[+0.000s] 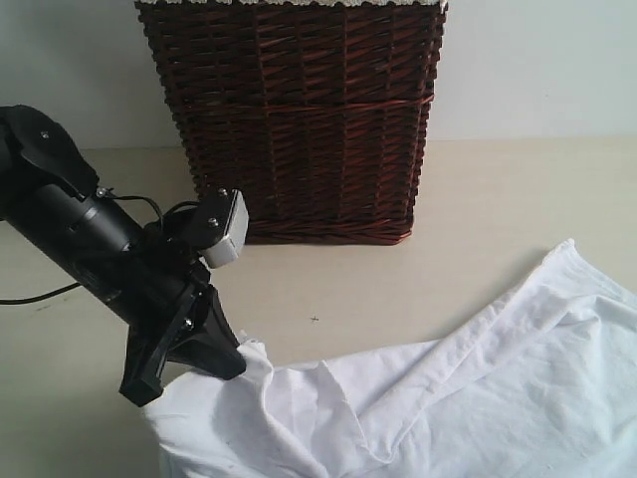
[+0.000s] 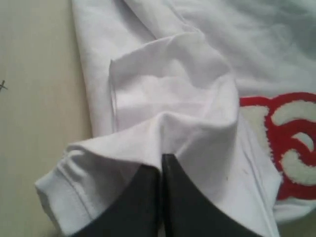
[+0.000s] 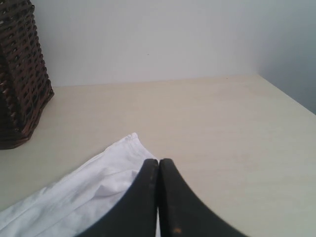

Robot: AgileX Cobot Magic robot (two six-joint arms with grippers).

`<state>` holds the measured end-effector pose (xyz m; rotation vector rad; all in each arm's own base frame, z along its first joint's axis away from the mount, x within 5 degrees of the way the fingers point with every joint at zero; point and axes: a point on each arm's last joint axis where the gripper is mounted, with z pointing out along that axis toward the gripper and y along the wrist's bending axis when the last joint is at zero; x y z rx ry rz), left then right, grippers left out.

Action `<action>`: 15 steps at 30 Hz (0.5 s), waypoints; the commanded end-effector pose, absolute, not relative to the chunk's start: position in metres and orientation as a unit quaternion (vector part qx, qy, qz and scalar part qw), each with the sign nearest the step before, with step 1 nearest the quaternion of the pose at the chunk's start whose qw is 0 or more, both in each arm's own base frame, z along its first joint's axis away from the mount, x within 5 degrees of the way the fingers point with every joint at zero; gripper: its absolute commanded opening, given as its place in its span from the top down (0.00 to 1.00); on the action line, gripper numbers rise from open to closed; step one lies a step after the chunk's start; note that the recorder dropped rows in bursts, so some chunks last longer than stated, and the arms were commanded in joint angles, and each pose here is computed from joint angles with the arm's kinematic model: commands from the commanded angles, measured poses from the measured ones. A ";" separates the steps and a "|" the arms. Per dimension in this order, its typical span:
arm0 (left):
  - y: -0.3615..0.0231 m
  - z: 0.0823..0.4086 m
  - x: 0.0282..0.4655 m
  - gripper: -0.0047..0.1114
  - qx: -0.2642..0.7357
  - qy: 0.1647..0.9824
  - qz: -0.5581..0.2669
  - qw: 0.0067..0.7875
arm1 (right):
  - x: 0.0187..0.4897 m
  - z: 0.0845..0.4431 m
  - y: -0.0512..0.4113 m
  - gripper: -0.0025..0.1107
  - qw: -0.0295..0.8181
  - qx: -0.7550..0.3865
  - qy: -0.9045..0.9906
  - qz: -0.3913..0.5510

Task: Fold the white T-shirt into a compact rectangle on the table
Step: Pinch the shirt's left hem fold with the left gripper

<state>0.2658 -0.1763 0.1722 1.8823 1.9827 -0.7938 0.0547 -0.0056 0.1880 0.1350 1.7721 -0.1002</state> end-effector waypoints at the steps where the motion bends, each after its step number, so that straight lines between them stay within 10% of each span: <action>1: -0.177 0.175 0.256 0.96 0.659 0.674 -0.310 0.120 | 0.055 0.188 -0.006 0.98 0.633 0.059 0.770 -0.046; 15: -0.168 0.170 0.226 0.94 0.690 0.623 -0.366 0.034 | 0.055 0.188 -0.006 0.98 0.633 0.059 0.770 -0.046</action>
